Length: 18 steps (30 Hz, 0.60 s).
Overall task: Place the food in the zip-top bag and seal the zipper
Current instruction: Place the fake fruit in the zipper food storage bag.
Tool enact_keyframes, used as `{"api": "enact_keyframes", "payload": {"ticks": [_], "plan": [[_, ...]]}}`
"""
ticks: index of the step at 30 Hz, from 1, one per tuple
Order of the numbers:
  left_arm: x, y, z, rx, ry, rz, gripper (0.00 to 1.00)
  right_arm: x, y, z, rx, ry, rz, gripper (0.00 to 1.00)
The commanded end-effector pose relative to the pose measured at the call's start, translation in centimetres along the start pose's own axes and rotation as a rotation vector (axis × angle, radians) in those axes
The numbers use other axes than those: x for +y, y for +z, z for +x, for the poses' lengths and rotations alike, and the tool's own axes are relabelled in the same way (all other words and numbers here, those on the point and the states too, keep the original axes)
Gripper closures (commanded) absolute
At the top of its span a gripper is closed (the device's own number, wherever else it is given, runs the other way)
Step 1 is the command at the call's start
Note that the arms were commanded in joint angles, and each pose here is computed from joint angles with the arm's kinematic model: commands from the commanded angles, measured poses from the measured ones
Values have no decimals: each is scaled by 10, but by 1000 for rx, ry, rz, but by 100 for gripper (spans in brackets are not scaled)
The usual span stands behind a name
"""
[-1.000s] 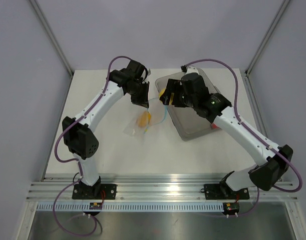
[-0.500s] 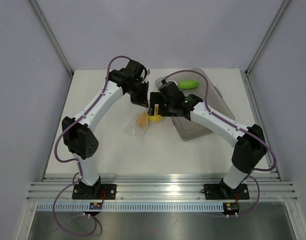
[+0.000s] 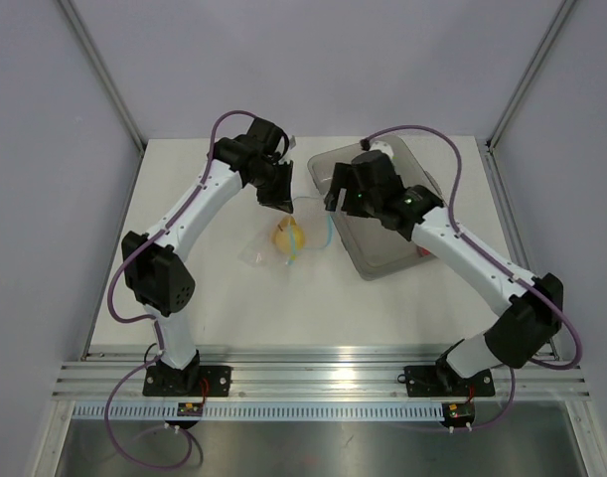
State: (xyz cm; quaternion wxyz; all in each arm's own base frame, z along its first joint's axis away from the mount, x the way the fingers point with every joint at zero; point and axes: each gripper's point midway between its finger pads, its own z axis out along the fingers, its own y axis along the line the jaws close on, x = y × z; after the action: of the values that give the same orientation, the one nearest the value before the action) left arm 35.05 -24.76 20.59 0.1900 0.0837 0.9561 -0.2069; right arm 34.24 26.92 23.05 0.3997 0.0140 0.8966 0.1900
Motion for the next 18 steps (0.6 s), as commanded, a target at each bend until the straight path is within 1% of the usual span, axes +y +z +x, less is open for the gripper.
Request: {"api": "enact_keyframes", "payload": {"ticks": [1, 3, 4, 5, 7, 9, 10, 11, 12, 15, 16, 18], "plan": [[-9, -11, -15, -62, 16, 46, 100, -64, -10, -48, -126, 127, 115, 15], [-9, -12, -15, -66, 9, 48, 100, -90, 3, -52, -116, 211, 151, 13], [-10, -12, -15, -68, 8, 49, 100, -106, 9, -61, -122, 267, 160, 8], [-10, -12, -16, -69, 9, 54, 100, -114, 24, -60, -106, 300, 174, 6], [-12, -12, -16, -68, 8, 60, 100, -129, 50, -66, -102, 417, 173, 3], [-12, -12, -15, -66, 8, 61, 100, -134, 67, -77, -127, 510, 170, 3], [-12, -12, -14, -63, 10, 62, 100, -142, 86, -73, -112, 540, 190, 3], [-11, -12, -14, -61, 10, 61, 100, -148, 92, -86, -139, 574, 193, 3], [-12, -12, -14, -61, 12, 62, 100, -153, 100, -89, -150, 619, 203, 3], [-12, -13, -13, -59, 16, 63, 100, -168, 130, -101, -172, 707, 226, 3], [-12, -15, -14, -63, 22, 65, 100, -175, 143, -97, -168, 722, 246, 4], [-13, -15, -14, -64, 24, 66, 100, -178, 152, -108, -191, 762, 235, 4]]}}
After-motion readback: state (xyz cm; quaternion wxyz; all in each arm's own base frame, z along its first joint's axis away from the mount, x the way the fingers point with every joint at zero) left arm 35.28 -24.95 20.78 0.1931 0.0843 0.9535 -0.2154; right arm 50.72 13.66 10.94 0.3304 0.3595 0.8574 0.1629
